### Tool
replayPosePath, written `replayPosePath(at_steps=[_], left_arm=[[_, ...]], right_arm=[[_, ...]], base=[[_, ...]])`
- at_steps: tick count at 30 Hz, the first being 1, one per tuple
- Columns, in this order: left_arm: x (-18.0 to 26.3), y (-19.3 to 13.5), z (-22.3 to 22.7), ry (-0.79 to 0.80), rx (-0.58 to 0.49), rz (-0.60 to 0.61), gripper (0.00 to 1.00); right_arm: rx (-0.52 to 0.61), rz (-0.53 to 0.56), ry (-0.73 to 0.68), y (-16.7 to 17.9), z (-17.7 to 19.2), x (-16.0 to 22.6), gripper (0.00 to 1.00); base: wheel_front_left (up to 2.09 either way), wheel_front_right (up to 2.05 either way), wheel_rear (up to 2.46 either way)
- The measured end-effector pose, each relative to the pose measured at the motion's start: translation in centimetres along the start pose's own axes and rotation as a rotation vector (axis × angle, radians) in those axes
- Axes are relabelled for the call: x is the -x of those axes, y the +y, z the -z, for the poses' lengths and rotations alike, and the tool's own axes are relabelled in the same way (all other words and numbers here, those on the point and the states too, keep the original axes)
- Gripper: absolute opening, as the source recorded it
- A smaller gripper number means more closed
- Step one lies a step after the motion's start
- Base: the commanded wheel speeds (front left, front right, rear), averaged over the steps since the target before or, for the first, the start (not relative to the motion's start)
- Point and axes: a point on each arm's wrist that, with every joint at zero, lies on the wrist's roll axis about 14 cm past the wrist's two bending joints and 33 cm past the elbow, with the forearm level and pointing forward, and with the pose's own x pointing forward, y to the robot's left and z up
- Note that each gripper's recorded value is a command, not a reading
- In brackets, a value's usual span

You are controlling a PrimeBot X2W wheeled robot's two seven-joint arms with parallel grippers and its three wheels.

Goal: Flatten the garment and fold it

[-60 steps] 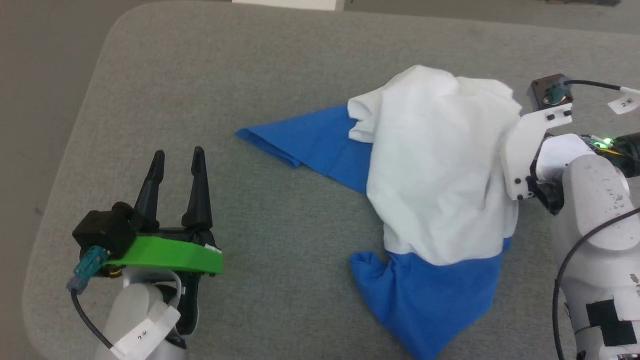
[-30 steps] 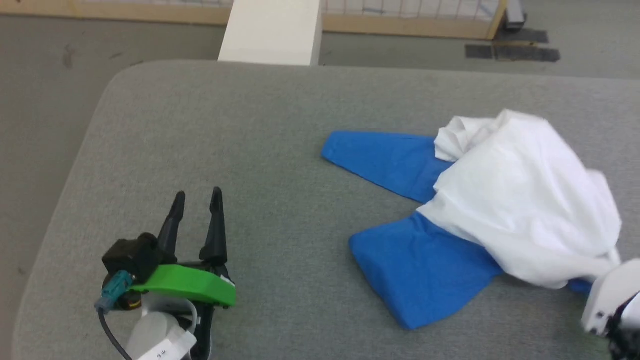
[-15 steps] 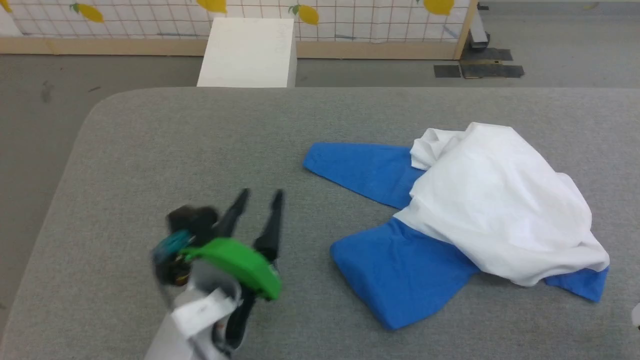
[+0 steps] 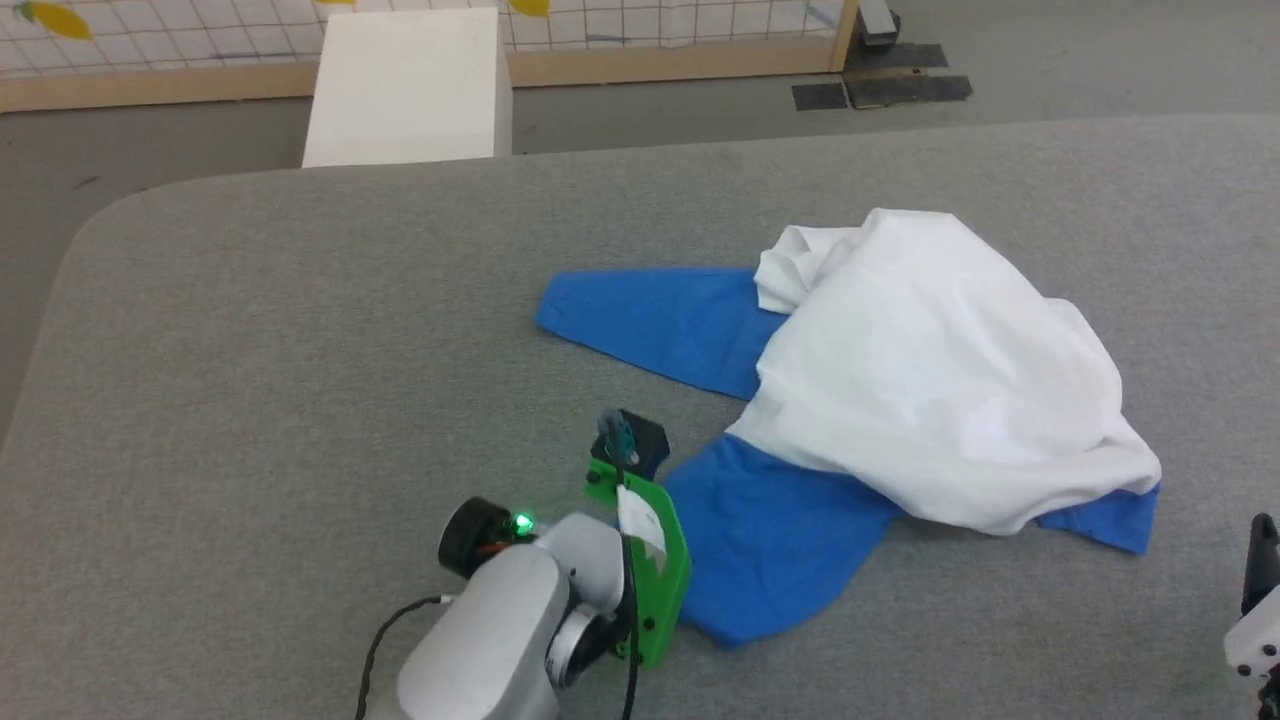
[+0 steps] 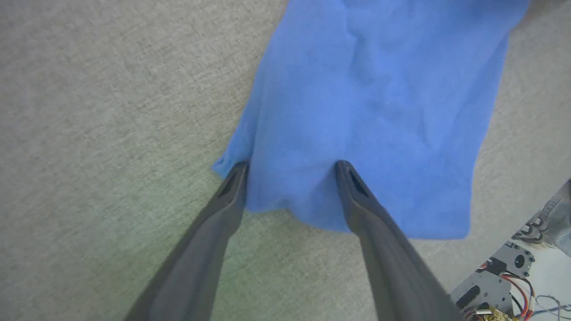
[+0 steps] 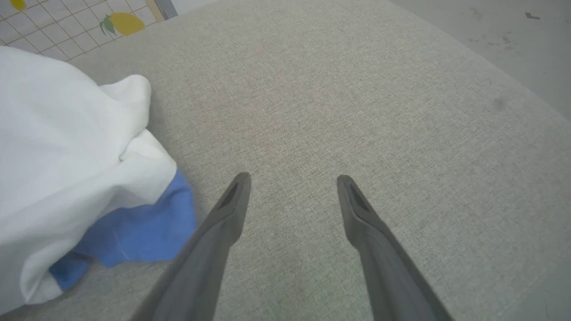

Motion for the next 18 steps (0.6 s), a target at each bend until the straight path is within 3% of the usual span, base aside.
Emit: replayPosePath(at_steps=[4, 5, 6, 8, 12, 18], left_arm=[[-1.1, -0.3, 1.4, 0.065, -0.059, 0.007, 1.0], [-1.2, -0.4, 1.4, 0.06, -0.06, 0.014, 0.4], [-1.3, -0.4, 1.2, 0.041, -0.05, 0.024, 0.0], [-1.3, -0.3, 0.7, 0.004, -0.006, 0.041, 0.0], [0.1, 1.8, -3.0, -0.205, 0.207, 0.036, 0.0], [7.3, 10.2, -11.2, -0.637, 0.444, -0.153, 0.0]], right_arm=[[-0.021, 0.014, 0.011, -0.6, 0.8, 0.0, 1.0], [-0.021, 0.018, 0.011, -0.6, 0.9, 0.0, 1.0], [-0.02, 0.021, 0.009, -0.7, 1.0, -0.1, 1.0], [-0.017, 0.022, 0.014, -0.7, 1.2, -0.2, 1.0], [-0.001, 0.011, 0.016, -0.1, 1.3, -0.6, 1.0], [0.029, -0.047, 0.024, 2.3, 1.4, -1.1, 1.0]], base=[[0.0, 0.0, 0.0], [0.0, 0.0, 0.0], [0.0, 0.0, 0.0], [0.0, 0.0, 0.0], [0.0, 0.0, 0.0], [0.0, 0.0, 0.0]])
